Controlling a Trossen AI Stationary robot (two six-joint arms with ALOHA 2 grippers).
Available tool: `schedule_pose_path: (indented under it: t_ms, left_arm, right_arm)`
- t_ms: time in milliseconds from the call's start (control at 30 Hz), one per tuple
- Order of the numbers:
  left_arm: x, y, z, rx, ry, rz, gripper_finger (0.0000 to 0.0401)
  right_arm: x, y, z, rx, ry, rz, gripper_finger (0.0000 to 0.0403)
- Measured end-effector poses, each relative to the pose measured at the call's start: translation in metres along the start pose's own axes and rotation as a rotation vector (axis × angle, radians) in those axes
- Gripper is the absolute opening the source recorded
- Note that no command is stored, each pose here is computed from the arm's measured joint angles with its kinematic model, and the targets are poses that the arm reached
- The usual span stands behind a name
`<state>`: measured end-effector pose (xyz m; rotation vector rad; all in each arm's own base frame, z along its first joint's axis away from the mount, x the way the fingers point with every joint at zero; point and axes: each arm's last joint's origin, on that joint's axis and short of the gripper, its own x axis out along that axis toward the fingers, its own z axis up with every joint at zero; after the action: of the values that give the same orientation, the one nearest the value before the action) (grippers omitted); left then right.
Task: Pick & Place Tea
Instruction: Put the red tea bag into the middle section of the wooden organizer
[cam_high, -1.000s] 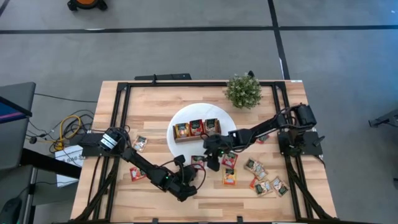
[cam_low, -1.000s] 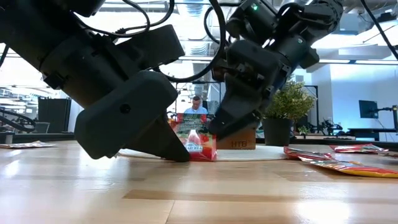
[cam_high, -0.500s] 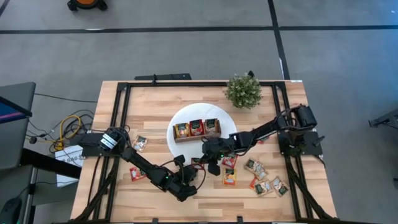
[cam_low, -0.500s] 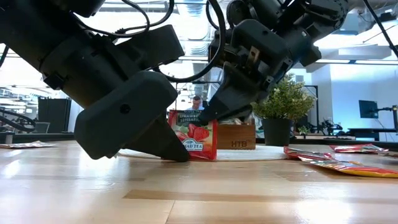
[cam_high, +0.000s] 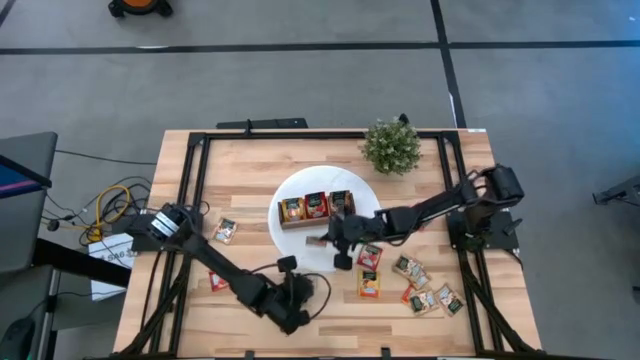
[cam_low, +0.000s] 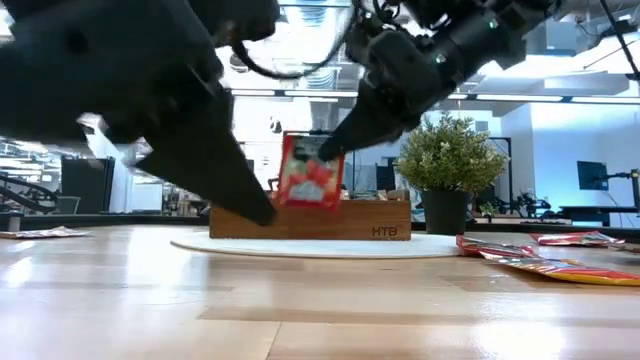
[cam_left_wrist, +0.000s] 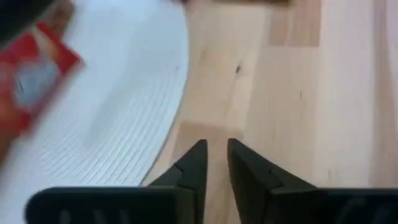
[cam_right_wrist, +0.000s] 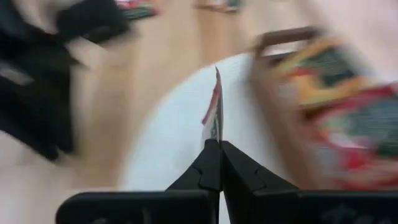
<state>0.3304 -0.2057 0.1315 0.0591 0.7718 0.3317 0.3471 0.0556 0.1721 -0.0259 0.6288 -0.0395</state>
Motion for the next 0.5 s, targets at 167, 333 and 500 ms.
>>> schedule_pose_path:
  t_ms: [167, 333, 500]
  left_arm:
    - [-0.028, 0.013, -0.006, -0.038, 0.064, 0.147, 0.0083]
    - [-0.042, 0.015, -0.019, -0.054, 0.069, 0.237, 0.0076]
    - [-0.041, 0.016, -0.023, -0.071, 0.052, 0.257, 0.0063]
  right_arm:
    - [-0.025, -0.036, 0.022, -0.062, -0.056, -0.151, 0.0]
    - [-0.025, -0.076, 0.022, -0.044, -0.046, -0.119, 0.0]
    - [-0.005, -0.089, 0.009, -0.047, 0.008, -0.011, 0.0]
